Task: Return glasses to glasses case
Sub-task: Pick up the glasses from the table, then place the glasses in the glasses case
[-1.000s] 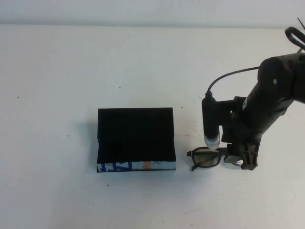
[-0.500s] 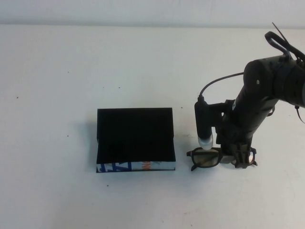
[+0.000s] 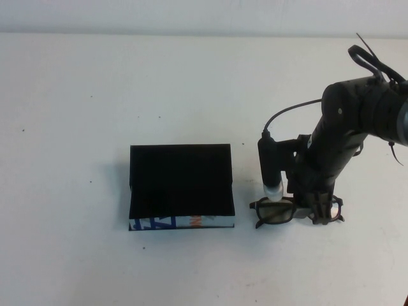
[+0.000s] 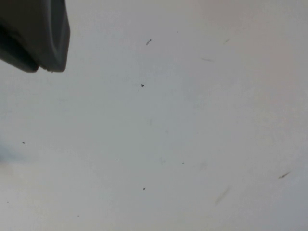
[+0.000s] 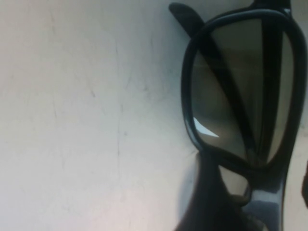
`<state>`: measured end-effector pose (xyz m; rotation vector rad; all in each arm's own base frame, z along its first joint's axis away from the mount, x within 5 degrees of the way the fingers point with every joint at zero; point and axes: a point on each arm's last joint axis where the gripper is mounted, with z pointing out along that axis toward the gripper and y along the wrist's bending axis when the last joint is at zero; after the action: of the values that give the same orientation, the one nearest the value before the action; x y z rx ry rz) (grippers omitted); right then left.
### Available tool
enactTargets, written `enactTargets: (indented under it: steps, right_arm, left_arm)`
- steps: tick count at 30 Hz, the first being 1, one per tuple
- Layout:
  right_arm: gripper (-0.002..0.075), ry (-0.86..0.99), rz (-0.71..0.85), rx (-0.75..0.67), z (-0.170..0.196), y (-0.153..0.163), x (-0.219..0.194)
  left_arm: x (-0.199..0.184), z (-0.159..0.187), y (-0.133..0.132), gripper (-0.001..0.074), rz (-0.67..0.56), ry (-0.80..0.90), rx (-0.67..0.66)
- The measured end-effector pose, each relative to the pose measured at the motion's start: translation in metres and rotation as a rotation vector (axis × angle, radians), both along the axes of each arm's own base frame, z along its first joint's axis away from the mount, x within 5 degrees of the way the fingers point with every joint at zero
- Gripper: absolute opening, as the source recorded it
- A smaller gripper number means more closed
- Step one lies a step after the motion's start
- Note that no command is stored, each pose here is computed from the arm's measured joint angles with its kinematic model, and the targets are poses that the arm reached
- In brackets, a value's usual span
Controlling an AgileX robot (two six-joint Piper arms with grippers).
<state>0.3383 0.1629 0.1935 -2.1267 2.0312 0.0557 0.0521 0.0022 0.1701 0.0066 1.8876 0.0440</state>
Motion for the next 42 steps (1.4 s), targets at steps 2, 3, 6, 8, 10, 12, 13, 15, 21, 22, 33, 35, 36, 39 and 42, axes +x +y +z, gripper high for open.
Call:
enactTargets:
  steps: [2, 3, 6, 8, 10, 12, 13, 15, 21, 22, 33, 35, 36, 39, 42]
  right_arm:
    - [0.0358, 0.002, 0.0, -0.001, -0.001, 0.0, 0.0]
    - [0.0353, 0.002, 0.0, -0.001, -0.001, 0.0, 0.0]
    - [0.0317, 0.004, 0.002, -0.005, -0.002, 0.0, 0.001]
    - [0.0296, 0.01, 0.005, -0.012, -0.004, 0.0, 0.001]
    - [0.0284, 0.013, 0.008, -0.021, -0.005, -0.001, 0.001]
    - [0.0279, 0.014, 0.011, -0.026, -0.006, -0.001, 0.001]
    - [0.0278, 0.013, 0.012, -0.028, -0.006, -0.001, 0.002]
    - [0.0275, 0.012, 0.013, -0.03, -0.006, -0.001, 0.002]
    - [0.0216, 0.033, 0.017, -0.041, -0.006, -0.002, 0.0]
    - [0.0192, 0.04, 0.018, -0.043, -0.006, -0.002, -0.001]
    - [0.0055, 0.172, -0.029, -0.068, 0.012, 0.005, -0.023]
    - [0.0055, 0.17, -0.027, -0.059, 0.027, 0.012, -0.028]
    - [0.0055, 0.152, -0.019, -0.049, 0.035, 0.017, -0.029]
    - [0.0055, 0.086, 0.013, -0.006, 0.06, 0.041, -0.031]
    - [0.0055, 0.029, 0.058, 0.036, 0.079, 0.067, -0.034]
  left_arm:
    - [0.0, 0.0, 0.0, -0.0004, 0.0, 0.0, 0.0]
    - [0.0, 0.0, 0.0, -0.0004, 0.0, 0.0, 0.0]
    - [0.0, 0.0, 0.0, -0.0004, 0.0, 0.0, 0.0]
    - [0.0, 0.0, 0.0, -0.0004, 0.0, 0.0, 0.0]
    - [0.0, 0.0, 0.0, -0.0004, 0.0, 0.0, 0.0]
    - [0.0, 0.0, 0.0, -0.0004, 0.0, 0.0, 0.0]
    - [0.0, 0.0, 0.0, -0.0004, 0.0, 0.0, 0.0]
    - [0.0, 0.0, 0.0, -0.0004, 0.0, 0.0, 0.0]
    - [0.0, 0.0, 0.0, -0.0004, 0.0, 0.0, 0.0]
    - [0.0, 0.0, 0.0, -0.0004, 0.0, 0.0, 0.0]
    - [0.0, 0.0, 0.0, -0.0004, 0.0, 0.0, 0.0]
    - [0.0, 0.0, 0.0, -0.0004, 0.0, 0.0, 0.0]
    - [0.0, 0.0, 0.0, -0.0004, 0.0, 0.0, 0.0]
    - [0.0, 0.0, 0.0, -0.0004, 0.0, 0.0, 0.0]
    - [0.0, 0.0, 0.0, -0.0004, 0.0, 0.0, 0.0]
